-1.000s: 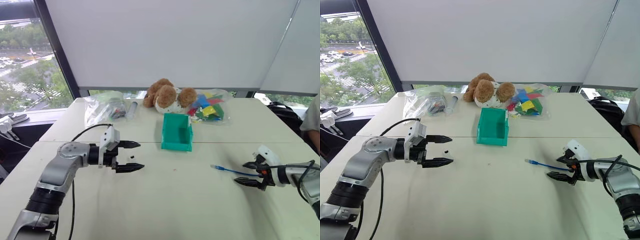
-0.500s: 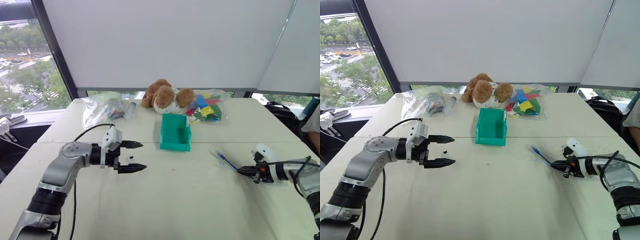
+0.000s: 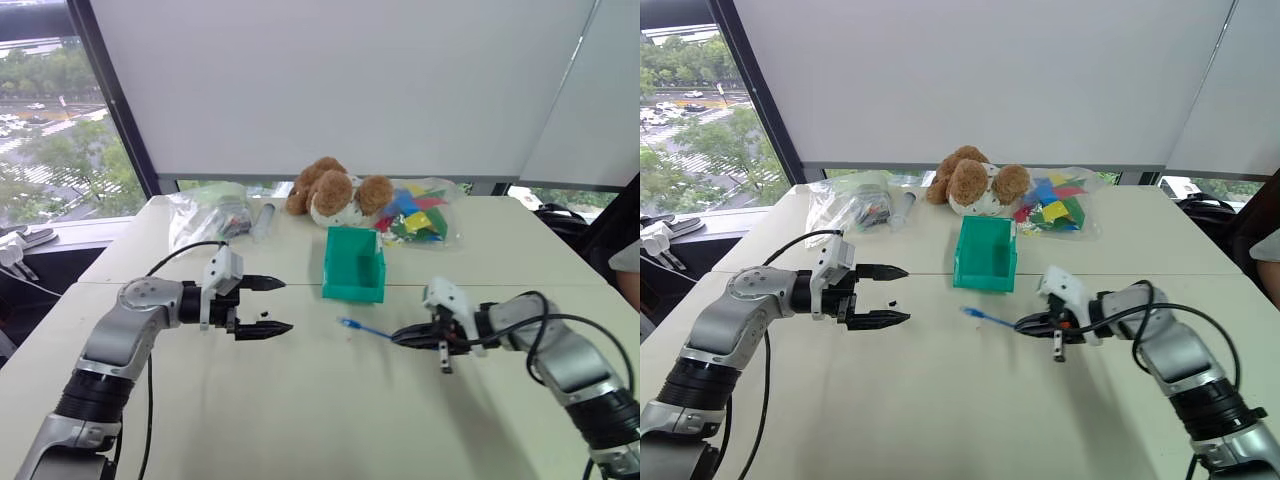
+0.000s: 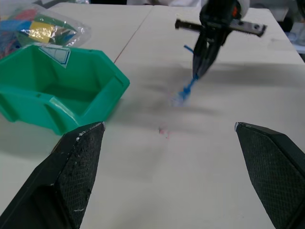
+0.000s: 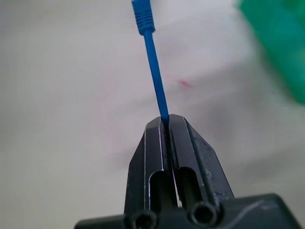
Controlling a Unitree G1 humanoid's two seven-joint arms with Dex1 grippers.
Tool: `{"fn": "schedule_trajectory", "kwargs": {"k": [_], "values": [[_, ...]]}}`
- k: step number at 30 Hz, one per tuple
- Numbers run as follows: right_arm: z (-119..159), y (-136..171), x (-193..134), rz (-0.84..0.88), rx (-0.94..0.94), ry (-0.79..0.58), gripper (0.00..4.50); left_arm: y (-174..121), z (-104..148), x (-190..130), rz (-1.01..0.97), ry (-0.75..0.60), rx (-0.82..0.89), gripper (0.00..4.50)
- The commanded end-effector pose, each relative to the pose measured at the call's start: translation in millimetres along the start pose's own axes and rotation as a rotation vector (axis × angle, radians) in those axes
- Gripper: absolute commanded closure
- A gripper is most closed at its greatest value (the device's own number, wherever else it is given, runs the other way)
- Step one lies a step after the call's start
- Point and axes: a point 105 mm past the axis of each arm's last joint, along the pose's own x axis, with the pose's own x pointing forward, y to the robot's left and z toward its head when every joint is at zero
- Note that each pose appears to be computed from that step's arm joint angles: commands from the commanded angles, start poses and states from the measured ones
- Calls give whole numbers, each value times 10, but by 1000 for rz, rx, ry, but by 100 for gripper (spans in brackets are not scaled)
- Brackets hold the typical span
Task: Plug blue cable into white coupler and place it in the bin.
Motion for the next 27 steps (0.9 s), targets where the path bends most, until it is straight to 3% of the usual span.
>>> {"fn": "schedule_trajectory", "kwargs": {"k": [1,12,15,22,27], "values": [[43,79,175,46,-61,32,446,-5,116,-25,-6,-19,33,0],[-114,64,443,65,-83,99,446,-257,-92,42,-115,56,14,0],[-50,65,403,56,-95,88,357,-356,-239,110,-182,100,29,0],[215,38,73,-40,-130,41,4,-420,-472,296,-292,122,69,0],[324,141,-195,-90,-106,18,4,-390,-757,454,-349,159,67,0]]}}
